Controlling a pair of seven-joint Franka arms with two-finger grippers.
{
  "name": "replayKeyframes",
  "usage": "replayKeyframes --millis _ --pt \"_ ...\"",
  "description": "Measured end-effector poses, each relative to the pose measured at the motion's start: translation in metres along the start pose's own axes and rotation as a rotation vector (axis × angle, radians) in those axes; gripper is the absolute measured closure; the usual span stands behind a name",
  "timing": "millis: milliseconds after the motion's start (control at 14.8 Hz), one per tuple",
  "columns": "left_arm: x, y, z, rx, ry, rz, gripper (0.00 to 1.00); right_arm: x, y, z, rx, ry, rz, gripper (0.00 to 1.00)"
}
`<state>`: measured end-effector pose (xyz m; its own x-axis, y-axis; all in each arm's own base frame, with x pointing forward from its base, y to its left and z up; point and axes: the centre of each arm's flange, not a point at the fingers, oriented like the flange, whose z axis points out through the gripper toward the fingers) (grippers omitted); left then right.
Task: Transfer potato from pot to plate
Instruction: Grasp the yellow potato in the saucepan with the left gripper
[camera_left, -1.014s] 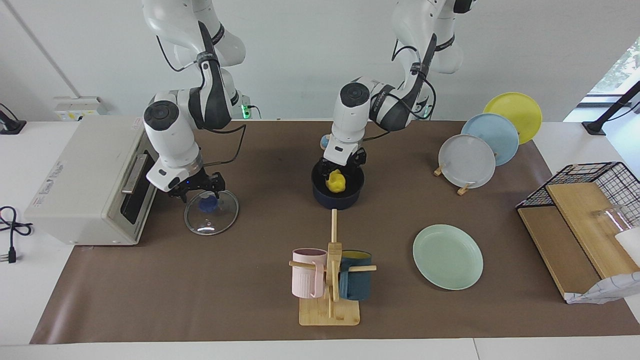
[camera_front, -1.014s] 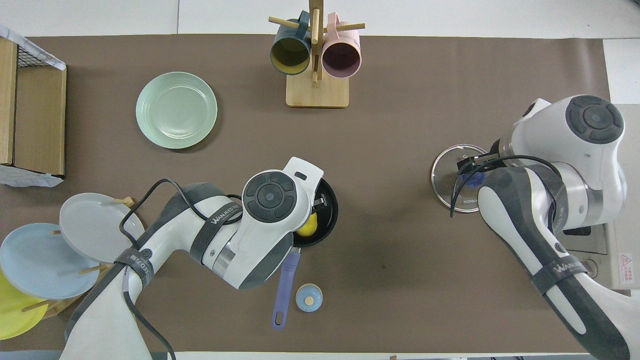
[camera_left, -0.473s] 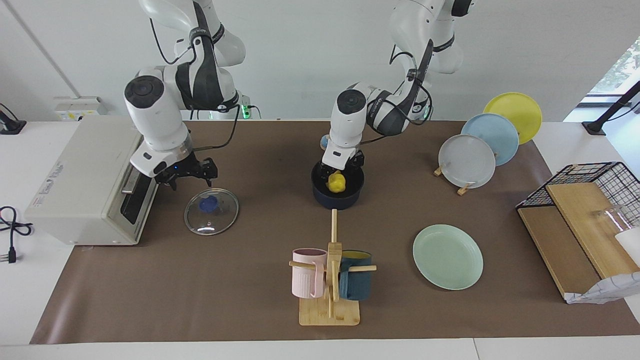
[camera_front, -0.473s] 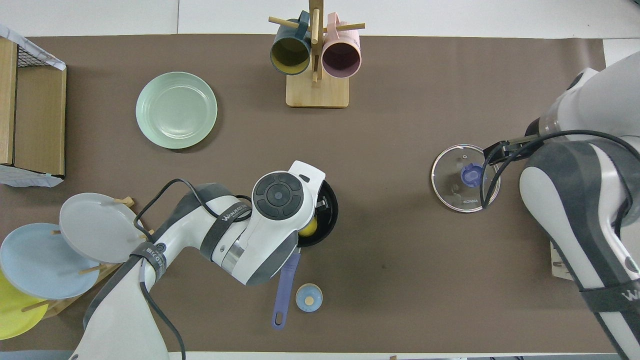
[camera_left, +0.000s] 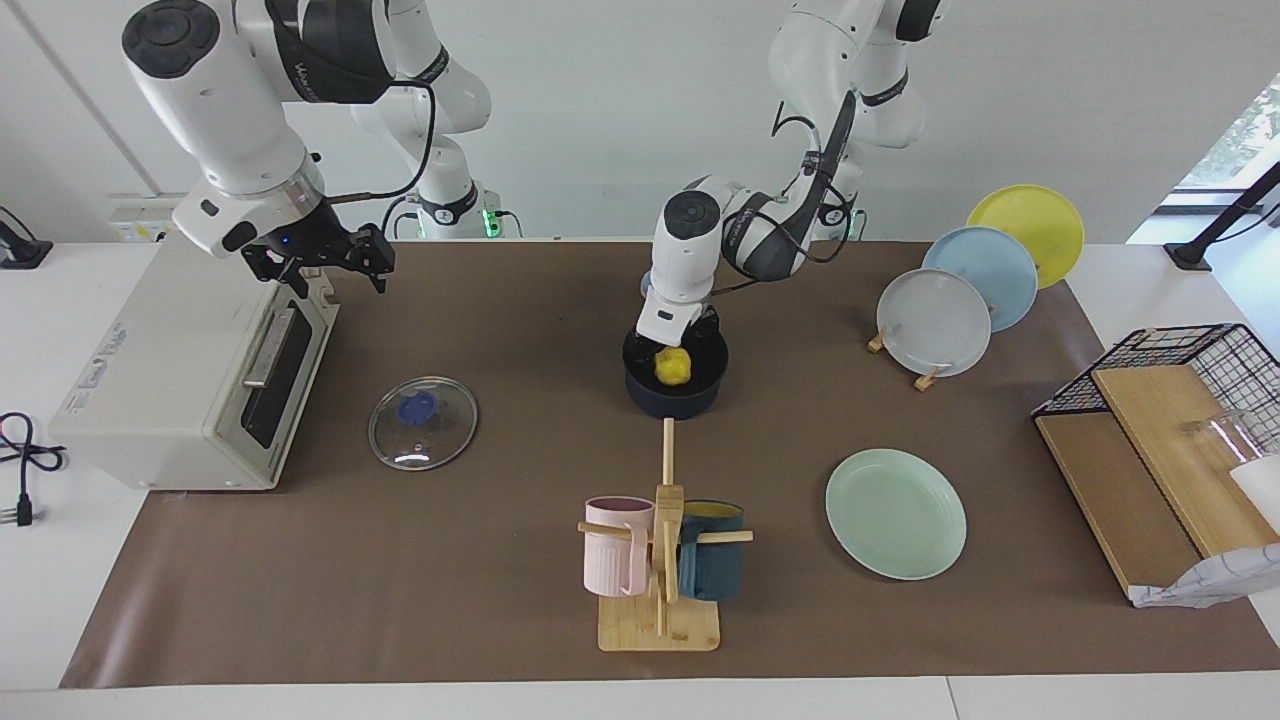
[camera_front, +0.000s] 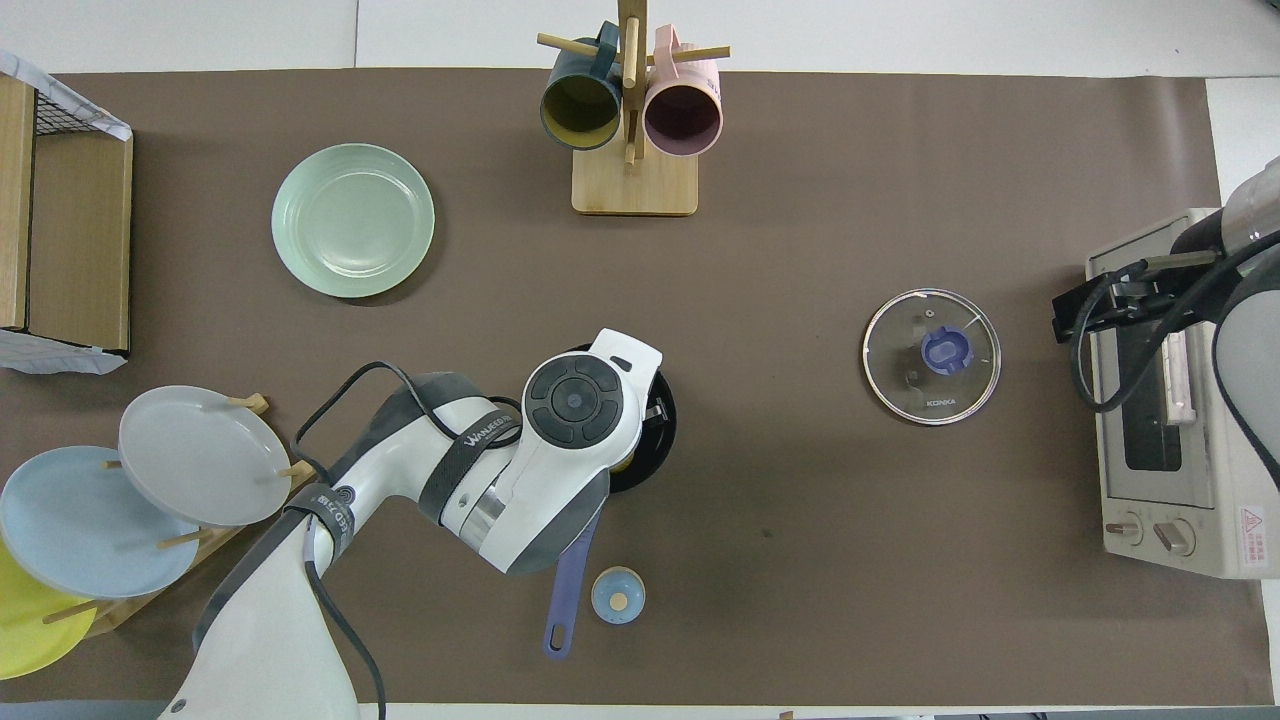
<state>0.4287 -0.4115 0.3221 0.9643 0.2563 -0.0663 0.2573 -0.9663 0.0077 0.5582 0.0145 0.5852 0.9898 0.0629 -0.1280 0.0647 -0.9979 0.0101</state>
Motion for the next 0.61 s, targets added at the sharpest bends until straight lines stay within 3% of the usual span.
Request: replayKeyframes --millis 203,609 --pt "0.001 0.000 -0.002 -0.003 0.002 -0.001 0.37 -0.004 0.000 -0.010 0.000 0.012 0.001 0.00" --pt "0.002 -0.001 -0.002 -0.003 0.003 -0.004 0.37 -0.023 0.004 -0.031 -0.001 0.019 0.016 0.00"
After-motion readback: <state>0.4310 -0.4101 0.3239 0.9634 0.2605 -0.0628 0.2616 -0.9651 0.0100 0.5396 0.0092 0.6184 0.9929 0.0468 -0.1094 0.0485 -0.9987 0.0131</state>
